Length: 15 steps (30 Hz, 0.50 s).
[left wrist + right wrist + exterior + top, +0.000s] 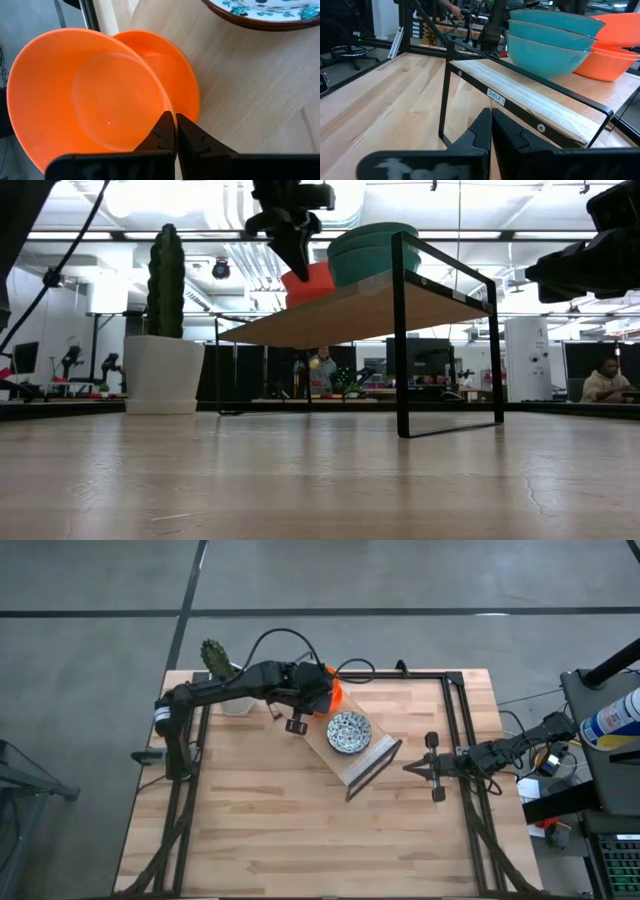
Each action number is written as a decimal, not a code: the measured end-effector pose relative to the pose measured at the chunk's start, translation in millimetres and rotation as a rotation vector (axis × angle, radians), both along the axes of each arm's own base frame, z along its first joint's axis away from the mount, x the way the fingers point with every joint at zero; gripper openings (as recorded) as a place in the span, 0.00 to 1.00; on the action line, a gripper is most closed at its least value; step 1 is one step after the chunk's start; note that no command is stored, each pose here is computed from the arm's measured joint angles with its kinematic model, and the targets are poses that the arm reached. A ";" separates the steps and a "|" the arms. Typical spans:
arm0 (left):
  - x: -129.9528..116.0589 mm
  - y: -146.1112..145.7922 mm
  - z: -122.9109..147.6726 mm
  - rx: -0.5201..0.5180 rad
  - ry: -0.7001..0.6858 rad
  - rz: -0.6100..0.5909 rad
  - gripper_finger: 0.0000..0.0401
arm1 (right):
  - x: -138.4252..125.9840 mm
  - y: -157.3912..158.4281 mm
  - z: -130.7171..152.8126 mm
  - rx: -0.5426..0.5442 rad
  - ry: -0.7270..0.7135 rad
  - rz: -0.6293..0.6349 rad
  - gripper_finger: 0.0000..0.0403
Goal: Pick & Place Mini bowls
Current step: Stack the orange bowl on top of the orange bowl on the shelf
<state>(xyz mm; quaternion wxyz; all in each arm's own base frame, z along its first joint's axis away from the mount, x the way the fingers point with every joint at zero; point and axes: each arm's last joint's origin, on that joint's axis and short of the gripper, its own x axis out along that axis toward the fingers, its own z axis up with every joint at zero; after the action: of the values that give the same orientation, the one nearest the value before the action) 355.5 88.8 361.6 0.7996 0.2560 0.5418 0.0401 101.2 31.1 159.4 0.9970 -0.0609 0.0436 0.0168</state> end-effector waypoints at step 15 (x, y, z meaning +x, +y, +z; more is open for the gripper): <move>1.9 0.8 -4.5 0.007 0.027 -0.004 0.01 | 0.0 0.0 0.0 0.000 0.000 0.000 0.02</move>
<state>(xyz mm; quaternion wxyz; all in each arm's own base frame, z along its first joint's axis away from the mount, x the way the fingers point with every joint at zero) 357.4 89.6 357.0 0.7912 0.2606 0.5520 0.0369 101.2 31.1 159.4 0.9970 -0.0609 0.0436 0.0170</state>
